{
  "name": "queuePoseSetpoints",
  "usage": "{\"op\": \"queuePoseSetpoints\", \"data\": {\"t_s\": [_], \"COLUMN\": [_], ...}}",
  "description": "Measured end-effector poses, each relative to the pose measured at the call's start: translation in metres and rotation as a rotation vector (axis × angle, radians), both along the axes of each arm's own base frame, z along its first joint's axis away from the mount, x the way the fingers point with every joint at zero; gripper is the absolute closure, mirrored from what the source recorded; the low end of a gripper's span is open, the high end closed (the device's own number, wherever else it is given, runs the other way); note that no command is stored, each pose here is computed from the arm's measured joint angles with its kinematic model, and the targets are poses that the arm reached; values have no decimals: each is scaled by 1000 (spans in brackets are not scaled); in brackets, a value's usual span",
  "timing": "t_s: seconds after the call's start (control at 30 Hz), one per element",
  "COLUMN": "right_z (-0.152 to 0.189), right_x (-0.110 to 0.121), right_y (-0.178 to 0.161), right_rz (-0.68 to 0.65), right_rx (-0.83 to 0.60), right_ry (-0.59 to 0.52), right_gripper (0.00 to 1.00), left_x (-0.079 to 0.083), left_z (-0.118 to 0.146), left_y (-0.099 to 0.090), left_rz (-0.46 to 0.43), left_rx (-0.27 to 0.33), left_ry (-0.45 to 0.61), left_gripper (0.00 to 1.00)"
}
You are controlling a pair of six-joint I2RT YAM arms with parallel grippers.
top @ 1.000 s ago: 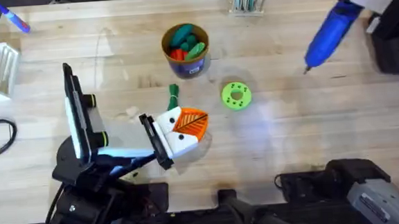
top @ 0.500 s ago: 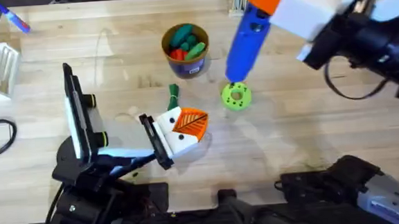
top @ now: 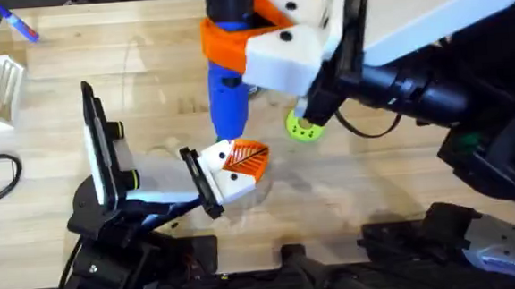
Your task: Pick up the gripper from the table and insert it into the empty holder that is missing its gripper. Then pick up a screw, insert it into the mounting hole, and use the screwdriver to tighten it. Finally, clean up the table by picking up the vegetable and placing it into the bucket.
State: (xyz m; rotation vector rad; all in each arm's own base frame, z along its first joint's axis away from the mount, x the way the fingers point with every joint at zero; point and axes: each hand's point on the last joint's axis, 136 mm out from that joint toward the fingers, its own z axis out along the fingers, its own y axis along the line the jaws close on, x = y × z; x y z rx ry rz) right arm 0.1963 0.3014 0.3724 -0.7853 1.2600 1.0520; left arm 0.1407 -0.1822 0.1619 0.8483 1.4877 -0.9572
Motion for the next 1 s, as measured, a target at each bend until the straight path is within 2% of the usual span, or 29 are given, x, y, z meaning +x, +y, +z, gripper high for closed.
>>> {"op": "queuePoseSetpoints", "data": {"t_s": [0.43, 1.0], "right_z": [-8, -16], "right_x": [-11, -9], "right_y": [20, 26], "right_rz": [59, 60], "right_rx": [-8, -35], "right_ry": [6, -11], "right_gripper": [980, 980], "left_x": [0, 0], "left_z": [0, 0], "left_y": [0, 0], "left_rz": [0, 0], "left_rx": [0, 0], "left_ry": [0, 0], "left_gripper": [995, 995]}}
